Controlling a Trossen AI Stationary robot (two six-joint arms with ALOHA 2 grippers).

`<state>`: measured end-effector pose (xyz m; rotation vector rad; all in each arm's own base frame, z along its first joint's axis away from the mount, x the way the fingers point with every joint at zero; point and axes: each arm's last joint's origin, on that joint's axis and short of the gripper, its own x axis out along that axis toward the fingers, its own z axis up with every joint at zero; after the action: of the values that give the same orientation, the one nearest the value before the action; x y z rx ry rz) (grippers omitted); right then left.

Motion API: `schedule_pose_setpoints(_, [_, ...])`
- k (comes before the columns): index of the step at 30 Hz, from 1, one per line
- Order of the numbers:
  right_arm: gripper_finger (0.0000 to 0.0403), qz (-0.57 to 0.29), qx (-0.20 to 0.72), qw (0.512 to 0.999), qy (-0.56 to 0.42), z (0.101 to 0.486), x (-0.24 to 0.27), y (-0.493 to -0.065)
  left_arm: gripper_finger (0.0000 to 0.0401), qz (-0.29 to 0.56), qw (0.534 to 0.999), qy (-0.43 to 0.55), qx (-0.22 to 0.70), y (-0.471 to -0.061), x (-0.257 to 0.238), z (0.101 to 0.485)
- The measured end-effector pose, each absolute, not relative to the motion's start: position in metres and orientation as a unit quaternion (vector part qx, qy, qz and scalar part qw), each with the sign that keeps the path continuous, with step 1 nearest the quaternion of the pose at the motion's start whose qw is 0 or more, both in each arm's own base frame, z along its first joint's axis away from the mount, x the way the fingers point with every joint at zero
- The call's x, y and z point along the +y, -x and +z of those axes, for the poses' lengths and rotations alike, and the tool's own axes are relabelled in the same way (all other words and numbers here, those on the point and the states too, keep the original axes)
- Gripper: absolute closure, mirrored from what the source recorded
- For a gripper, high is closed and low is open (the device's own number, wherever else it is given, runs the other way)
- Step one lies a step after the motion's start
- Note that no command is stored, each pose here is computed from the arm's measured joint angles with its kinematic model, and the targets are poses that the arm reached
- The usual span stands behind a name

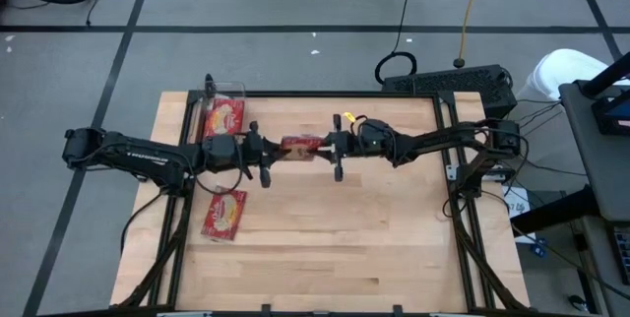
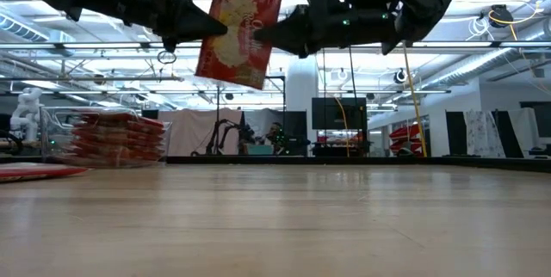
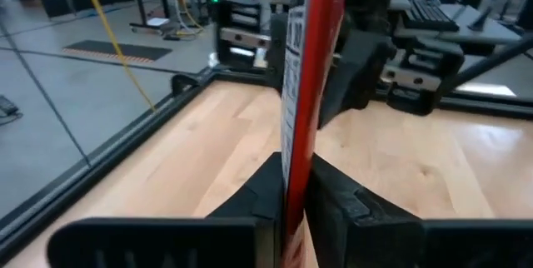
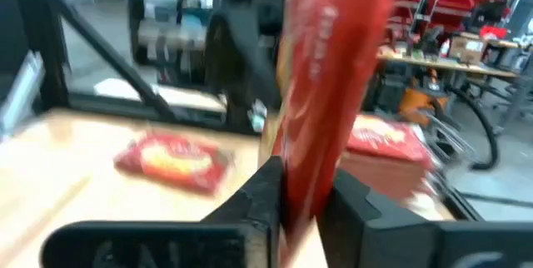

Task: Sort popcorn bags into baskets
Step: Put the red popcorn bag into the transparent bin

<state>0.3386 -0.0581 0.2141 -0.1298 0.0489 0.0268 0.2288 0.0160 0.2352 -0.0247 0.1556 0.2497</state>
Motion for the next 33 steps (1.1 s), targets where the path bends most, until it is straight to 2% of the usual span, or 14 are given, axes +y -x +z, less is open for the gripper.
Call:
schedule_pose_setpoints(5, [0.0316, 0.005, 0.07, 0.994, 0.089, 0.219, -0.064, -0.329, 0.0384, 0.149, 0.986, 0.023, 0.067, -0.213, 0.027, 0.248])
schedule_pose_setpoints(11, [0.0293, -0.002, 0.111, 0.99, 0.088, 0.216, -0.072, -0.323, 0.037, 0.194, 0.977, 0.064, 0.06, -0.178, 0.04, 0.263])
schedule_pose_setpoints(24, [0.0293, 0.007, 0.168, 0.979, 0.111, 0.203, -0.075, -0.318, 0.0383, 0.351, 0.917, 0.185, 0.048, -0.098, 0.064, 0.273])
schedule_pose_setpoints(29, [0.0293, 0.008, 0.162, 0.979, 0.126, 0.195, -0.073, -0.313, 0.0372, 0.368, 0.897, 0.224, 0.1, -0.083, 0.07, 0.288])
schedule_pose_setpoints(33, [0.0293, 0.004, 0.139, 0.981, 0.133, 0.19, -0.072, -0.308, 0.0379, 0.358, 0.892, 0.236, 0.144, -0.08, 0.079, 0.296])
